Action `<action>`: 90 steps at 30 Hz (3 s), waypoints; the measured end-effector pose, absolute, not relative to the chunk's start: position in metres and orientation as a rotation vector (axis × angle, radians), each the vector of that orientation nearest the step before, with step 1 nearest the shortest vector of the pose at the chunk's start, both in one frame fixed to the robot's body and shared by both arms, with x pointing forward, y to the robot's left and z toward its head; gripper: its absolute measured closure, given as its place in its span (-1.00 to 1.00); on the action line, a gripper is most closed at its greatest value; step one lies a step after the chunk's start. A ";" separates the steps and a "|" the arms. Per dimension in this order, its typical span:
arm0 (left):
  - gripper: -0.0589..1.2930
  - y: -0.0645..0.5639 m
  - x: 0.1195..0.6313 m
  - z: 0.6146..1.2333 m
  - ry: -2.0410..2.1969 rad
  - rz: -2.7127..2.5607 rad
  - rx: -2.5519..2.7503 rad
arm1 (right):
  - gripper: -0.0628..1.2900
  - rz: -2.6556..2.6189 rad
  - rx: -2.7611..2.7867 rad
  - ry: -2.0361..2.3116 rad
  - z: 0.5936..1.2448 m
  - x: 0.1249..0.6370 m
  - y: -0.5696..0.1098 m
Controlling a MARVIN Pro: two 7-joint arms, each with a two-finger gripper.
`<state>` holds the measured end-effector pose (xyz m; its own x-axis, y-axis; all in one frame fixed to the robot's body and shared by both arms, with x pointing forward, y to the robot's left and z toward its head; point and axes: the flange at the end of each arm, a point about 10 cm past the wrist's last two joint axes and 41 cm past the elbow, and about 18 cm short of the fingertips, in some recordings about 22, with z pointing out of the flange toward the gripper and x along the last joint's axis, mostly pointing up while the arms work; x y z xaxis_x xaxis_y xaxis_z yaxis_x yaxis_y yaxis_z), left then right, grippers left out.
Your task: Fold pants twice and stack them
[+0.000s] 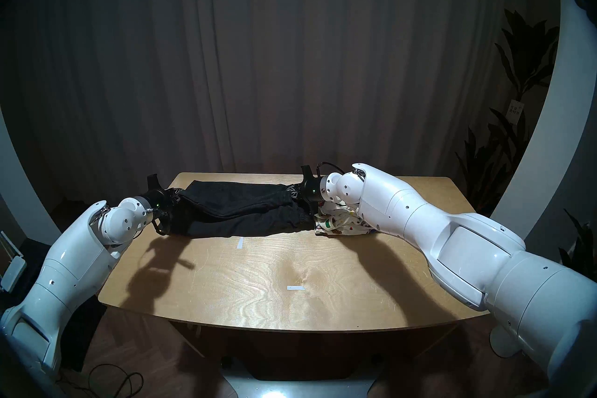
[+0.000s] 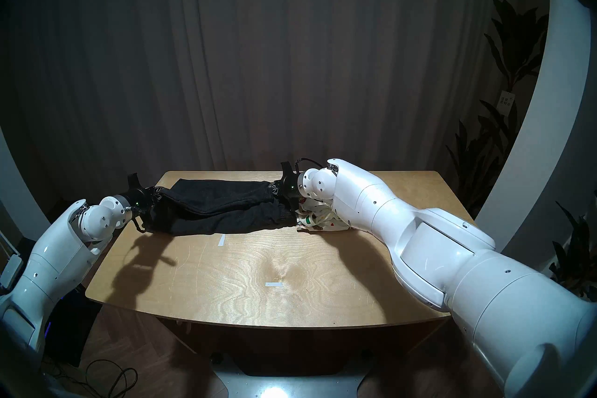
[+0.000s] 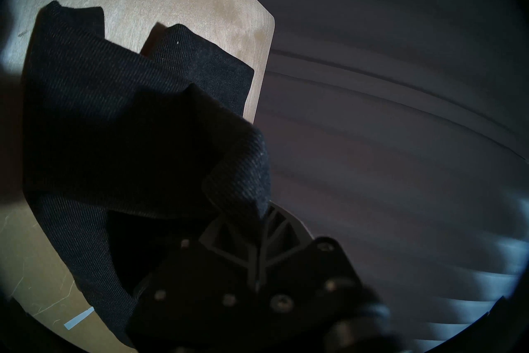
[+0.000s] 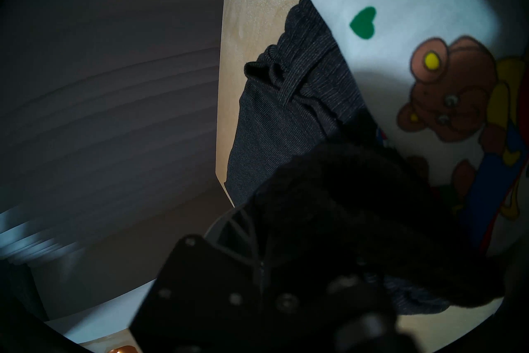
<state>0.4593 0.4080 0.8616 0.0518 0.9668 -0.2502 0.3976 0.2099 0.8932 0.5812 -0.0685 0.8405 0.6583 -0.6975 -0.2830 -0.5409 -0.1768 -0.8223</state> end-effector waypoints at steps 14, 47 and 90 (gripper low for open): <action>0.95 0.410 0.476 0.860 1.560 0.769 1.290 | 0.95 -0.218 -1.834 1.019 0.842 0.586 -0.075; 0.95 0.387 0.514 0.863 1.596 0.791 1.200 | 0.95 -0.251 -1.823 1.084 0.837 0.590 -0.080; -0.91 0.365 0.549 0.850 1.710 0.813 1.138 | 0.95 -0.285 -1.805 1.157 0.833 0.593 -0.084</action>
<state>0.5490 0.3648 0.8498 -0.1720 0.9321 -0.3188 0.3408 0.3600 0.8685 0.5934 -0.0843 0.8328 0.5273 -0.8049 -0.2722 -0.5858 -0.1124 -0.8026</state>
